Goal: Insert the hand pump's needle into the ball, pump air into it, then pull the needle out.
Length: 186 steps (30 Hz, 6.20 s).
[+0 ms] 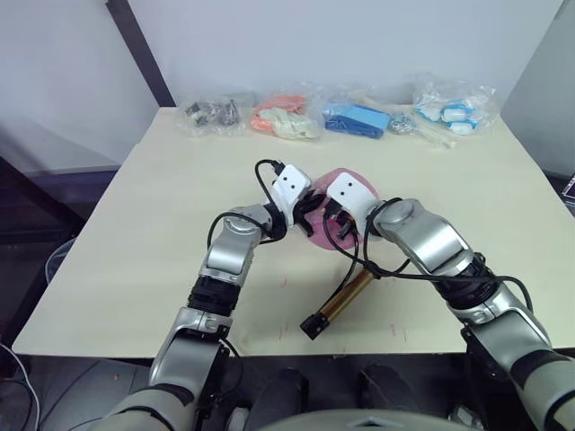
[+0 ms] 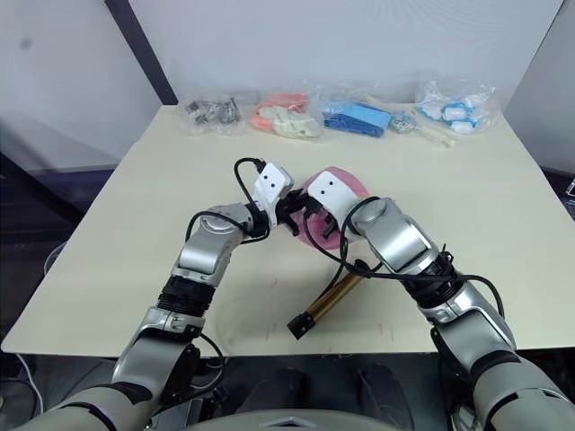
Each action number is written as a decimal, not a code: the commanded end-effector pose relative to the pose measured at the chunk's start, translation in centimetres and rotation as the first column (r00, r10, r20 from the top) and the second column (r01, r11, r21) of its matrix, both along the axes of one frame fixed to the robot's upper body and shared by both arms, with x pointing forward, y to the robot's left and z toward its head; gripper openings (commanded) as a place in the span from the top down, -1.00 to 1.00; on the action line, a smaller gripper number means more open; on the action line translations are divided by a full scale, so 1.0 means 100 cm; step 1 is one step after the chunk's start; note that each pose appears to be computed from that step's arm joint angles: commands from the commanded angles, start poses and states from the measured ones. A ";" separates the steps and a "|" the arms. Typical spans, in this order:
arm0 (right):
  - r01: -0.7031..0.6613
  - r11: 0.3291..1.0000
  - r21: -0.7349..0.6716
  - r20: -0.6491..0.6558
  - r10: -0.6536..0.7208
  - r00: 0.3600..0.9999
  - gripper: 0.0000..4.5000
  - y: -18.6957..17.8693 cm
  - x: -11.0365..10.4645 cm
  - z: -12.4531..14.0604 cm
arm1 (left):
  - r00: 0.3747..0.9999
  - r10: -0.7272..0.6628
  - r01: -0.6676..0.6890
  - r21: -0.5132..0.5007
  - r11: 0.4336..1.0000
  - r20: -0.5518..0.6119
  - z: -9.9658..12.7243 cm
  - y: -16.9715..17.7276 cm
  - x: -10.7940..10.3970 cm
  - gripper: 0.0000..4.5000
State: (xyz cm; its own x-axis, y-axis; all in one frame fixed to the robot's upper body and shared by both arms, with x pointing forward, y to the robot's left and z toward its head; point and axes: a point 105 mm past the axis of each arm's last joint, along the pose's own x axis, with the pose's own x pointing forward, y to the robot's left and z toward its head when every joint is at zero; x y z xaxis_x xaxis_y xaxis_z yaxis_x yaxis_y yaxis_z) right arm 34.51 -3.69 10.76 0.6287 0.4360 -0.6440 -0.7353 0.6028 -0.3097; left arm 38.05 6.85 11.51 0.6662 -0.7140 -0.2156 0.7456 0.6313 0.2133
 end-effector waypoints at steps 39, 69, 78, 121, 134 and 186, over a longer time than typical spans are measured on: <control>-0.035 0.980 -0.198 -0.281 -0.023 0.960 0.83 -0.023 -0.021 -0.086 | 0.987 -0.030 0.040 0.058 0.998 -0.159 -0.048 -0.006 -0.014 1.00; -0.029 0.959 -0.283 -0.348 -0.074 0.935 0.83 -0.047 -0.023 -0.120 | 0.985 -0.039 0.046 0.038 0.998 -0.169 -0.045 -0.003 -0.010 1.00; -0.020 0.947 -0.322 -0.353 -0.101 0.930 0.83 -0.056 -0.021 -0.130 | 0.986 -0.034 0.041 0.038 0.998 -0.165 -0.045 -0.002 -0.009 1.00; -0.024 0.994 0.111 0.123 0.010 0.992 0.83 -0.021 -0.017 -0.013 | 0.988 -0.055 0.065 0.065 0.996 -0.145 -0.045 -0.001 -0.004 1.00; -0.060 0.979 0.197 0.166 0.027 0.986 0.83 -0.029 -0.024 -0.001 | 0.989 -0.059 0.068 0.069 0.995 -0.136 -0.045 0.000 -0.003 1.00; -0.269 0.797 0.541 0.460 -0.012 0.888 -0.99 -0.199 -0.161 0.068 | 0.983 -0.178 0.181 0.128 0.975 -0.036 -0.013 -0.009 0.008 1.00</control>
